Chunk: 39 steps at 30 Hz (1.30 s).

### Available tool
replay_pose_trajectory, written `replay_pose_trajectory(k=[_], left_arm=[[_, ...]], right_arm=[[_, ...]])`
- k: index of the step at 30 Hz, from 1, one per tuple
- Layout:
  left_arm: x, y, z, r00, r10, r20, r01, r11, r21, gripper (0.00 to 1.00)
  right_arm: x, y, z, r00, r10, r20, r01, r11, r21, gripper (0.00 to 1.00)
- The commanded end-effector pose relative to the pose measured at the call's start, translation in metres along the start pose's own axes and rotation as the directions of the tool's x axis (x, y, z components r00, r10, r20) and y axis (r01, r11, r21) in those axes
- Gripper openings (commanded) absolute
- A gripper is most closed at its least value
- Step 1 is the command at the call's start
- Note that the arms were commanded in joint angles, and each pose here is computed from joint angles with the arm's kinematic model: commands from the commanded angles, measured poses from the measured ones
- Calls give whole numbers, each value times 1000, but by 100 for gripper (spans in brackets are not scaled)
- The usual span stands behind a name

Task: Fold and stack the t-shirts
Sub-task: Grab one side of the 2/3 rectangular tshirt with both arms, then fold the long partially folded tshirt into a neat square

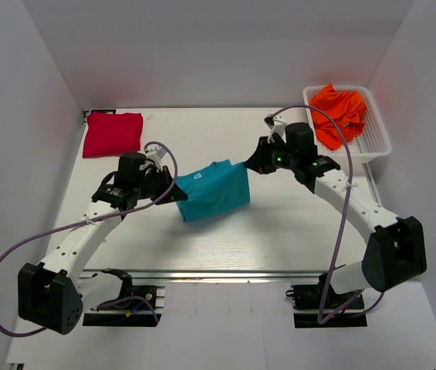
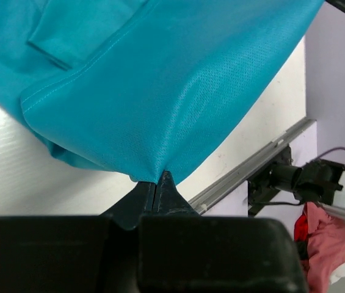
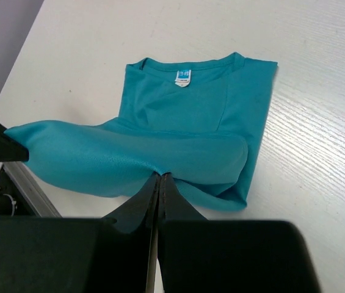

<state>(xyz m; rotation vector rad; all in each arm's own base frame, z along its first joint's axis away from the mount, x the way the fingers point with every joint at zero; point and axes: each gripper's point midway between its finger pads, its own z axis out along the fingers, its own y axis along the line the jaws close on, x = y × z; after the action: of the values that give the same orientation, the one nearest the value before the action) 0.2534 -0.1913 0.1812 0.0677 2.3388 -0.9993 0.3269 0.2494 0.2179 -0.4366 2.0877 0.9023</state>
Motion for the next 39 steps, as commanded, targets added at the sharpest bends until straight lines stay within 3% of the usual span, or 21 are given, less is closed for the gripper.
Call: replay_pose_trajectory(k=[1,5,16,22,31,32,33,35,36,37,38,39], left_arm=[[-11,7,-2,999,-37,18,38,997,-71,0],[-21,29,3,996,-76,51,84,979,-187,0],[-58,76,31,986,-132,103,158,936,-315,0],[-83,97,44,979,-137,151,182,922,-341,0],[-103,130,81,982,-136,131,173,927,-332,2],[-111,129,85,982,-127,140,166,935,-315,11],[-116,134,87,980,-130,150,172,932,-318,11],[-124,145,98,980,-130,148,172,930,-326,25],[-129,149,100,981,-130,144,170,933,-318,59],[-145,148,99,978,-119,170,167,935,-311,85],[-147,149,105,982,-107,155,150,942,-301,100],[-155,142,104,984,-90,157,132,950,-284,100]], right_arm=[[-18,1,7,1000,-1,12,1,1000,-5,0],[-27,-6,23,1000,11,2,-11,1000,1,0],[-31,-33,77,995,69,-75,-68,998,20,0],[-31,-52,102,989,98,-112,-93,994,53,0],[-19,-84,141,977,149,-154,-137,987,87,0],[-18,-87,144,976,154,-155,-141,986,93,0],[-17,-96,150,976,158,-147,-144,985,100,0],[-21,-106,161,979,162,-126,-145,980,136,0],[-16,-115,171,978,164,-126,-147,980,133,4],[-17,-118,174,979,168,-119,-151,979,139,16],[-33,-115,175,984,154,-91,-143,982,121,22],[-34,-116,178,986,144,-87,-135,985,107,30]])
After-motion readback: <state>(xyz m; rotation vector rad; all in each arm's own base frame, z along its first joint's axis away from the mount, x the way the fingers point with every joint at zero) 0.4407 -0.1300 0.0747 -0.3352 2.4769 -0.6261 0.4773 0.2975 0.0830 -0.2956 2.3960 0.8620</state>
